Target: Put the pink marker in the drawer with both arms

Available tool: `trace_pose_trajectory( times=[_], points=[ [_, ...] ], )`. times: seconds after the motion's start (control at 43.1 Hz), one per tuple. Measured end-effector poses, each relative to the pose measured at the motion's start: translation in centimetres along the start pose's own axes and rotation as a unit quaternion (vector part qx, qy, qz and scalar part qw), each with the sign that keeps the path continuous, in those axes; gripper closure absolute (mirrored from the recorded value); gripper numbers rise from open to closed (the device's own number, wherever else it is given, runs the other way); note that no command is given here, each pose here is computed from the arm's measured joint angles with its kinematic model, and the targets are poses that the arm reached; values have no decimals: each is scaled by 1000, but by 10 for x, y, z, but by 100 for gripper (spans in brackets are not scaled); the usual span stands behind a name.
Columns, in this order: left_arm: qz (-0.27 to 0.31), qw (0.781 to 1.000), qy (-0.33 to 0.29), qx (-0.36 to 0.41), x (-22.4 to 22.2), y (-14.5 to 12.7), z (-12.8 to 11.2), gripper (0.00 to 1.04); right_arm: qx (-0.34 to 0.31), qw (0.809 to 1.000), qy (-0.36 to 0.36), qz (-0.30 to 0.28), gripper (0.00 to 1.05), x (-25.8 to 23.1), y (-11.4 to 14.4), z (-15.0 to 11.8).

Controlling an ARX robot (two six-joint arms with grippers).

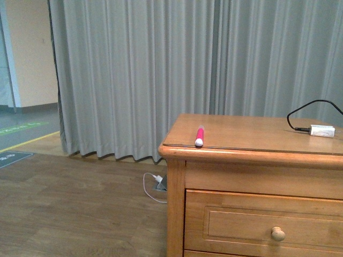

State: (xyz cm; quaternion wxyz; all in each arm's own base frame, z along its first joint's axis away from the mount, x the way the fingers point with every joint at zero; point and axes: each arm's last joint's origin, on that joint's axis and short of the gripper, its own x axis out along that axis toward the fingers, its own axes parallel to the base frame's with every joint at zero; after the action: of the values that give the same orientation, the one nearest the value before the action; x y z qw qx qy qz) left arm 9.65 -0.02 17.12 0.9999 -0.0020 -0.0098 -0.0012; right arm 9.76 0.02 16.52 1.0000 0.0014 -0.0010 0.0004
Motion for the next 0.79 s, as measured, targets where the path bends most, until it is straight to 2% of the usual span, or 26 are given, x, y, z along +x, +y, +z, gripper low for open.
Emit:
trace_pose_trajectory(
  times=[0.789],
  points=[
    [0, 1000, 0, 0, 0, 0, 0, 6, 0, 1000, 0, 0, 8, 0, 0, 0]
  ],
)
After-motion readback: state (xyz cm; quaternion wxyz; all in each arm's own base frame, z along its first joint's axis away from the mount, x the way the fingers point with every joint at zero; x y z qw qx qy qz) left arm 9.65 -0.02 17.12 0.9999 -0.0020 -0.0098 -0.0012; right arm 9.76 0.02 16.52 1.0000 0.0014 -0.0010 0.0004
